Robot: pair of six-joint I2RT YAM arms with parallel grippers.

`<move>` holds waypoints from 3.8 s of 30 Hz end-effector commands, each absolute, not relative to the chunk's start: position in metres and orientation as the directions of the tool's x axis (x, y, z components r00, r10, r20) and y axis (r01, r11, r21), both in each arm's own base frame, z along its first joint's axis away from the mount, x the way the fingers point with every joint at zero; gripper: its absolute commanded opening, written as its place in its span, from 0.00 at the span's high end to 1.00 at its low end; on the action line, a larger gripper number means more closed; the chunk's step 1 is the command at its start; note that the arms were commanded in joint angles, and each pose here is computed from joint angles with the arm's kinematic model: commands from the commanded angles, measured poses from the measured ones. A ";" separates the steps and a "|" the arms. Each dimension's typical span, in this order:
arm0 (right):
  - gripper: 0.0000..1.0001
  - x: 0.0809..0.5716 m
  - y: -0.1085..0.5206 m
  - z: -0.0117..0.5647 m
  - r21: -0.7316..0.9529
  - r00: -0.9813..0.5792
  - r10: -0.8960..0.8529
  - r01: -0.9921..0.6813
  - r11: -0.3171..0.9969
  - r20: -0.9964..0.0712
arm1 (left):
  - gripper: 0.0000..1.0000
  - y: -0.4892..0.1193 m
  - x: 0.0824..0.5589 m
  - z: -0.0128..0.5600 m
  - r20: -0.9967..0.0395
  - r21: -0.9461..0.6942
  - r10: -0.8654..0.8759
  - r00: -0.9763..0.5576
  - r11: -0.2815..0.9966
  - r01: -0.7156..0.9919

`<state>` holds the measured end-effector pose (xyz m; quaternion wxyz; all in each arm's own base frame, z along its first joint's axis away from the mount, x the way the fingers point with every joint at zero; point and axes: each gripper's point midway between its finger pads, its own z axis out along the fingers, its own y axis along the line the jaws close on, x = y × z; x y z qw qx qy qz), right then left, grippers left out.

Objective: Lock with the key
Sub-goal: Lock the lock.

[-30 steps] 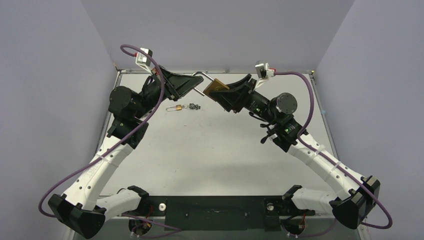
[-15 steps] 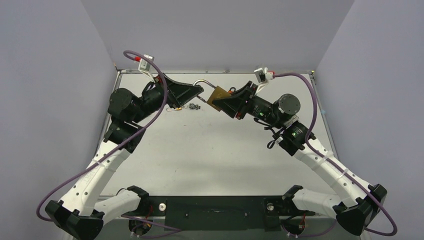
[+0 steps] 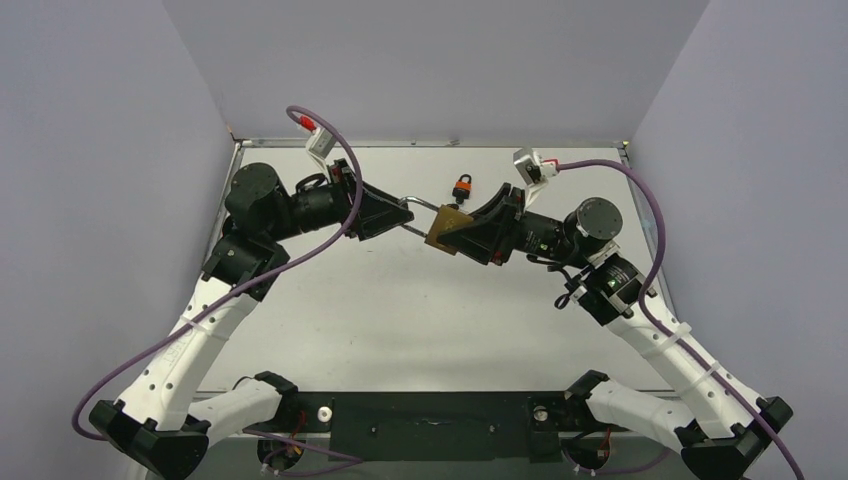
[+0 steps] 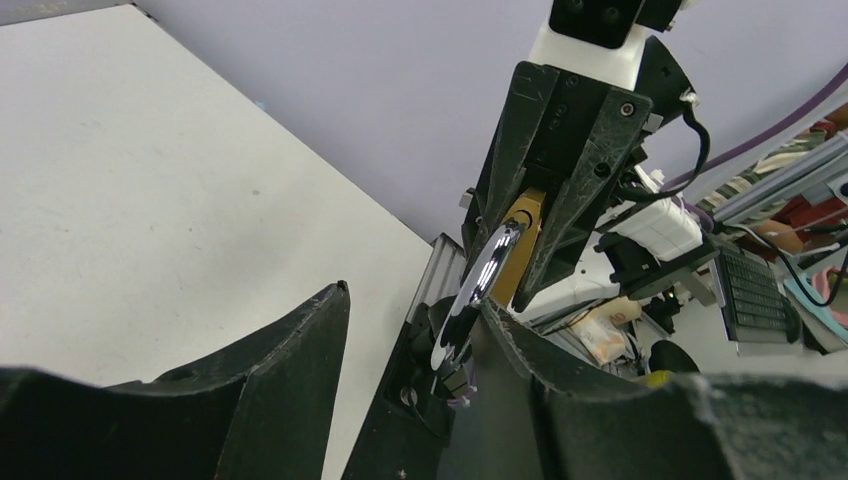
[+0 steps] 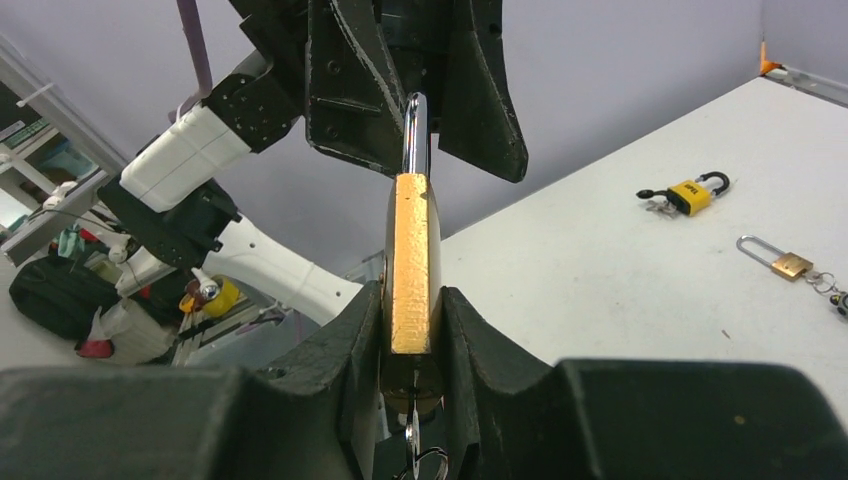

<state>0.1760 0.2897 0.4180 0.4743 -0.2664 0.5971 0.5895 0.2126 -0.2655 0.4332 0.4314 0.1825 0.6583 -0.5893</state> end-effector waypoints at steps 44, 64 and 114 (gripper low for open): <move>1.00 0.128 0.277 0.462 0.371 -0.378 0.295 -0.925 -0.084 -0.877 | 1.00 -0.262 0.158 0.443 -0.880 -0.474 -0.121 -0.459 0.145 0.869; 1.00 0.138 0.290 0.459 0.386 -0.374 0.301 -0.922 -0.021 -0.877 | 1.00 -0.287 0.145 0.449 -0.865 -0.493 -0.159 -0.476 0.095 0.865; 1.00 0.196 0.335 0.425 0.421 -0.379 0.190 -0.858 0.294 -0.906 | 1.00 -0.314 0.155 0.430 -0.846 -0.533 -0.167 -0.506 0.263 0.805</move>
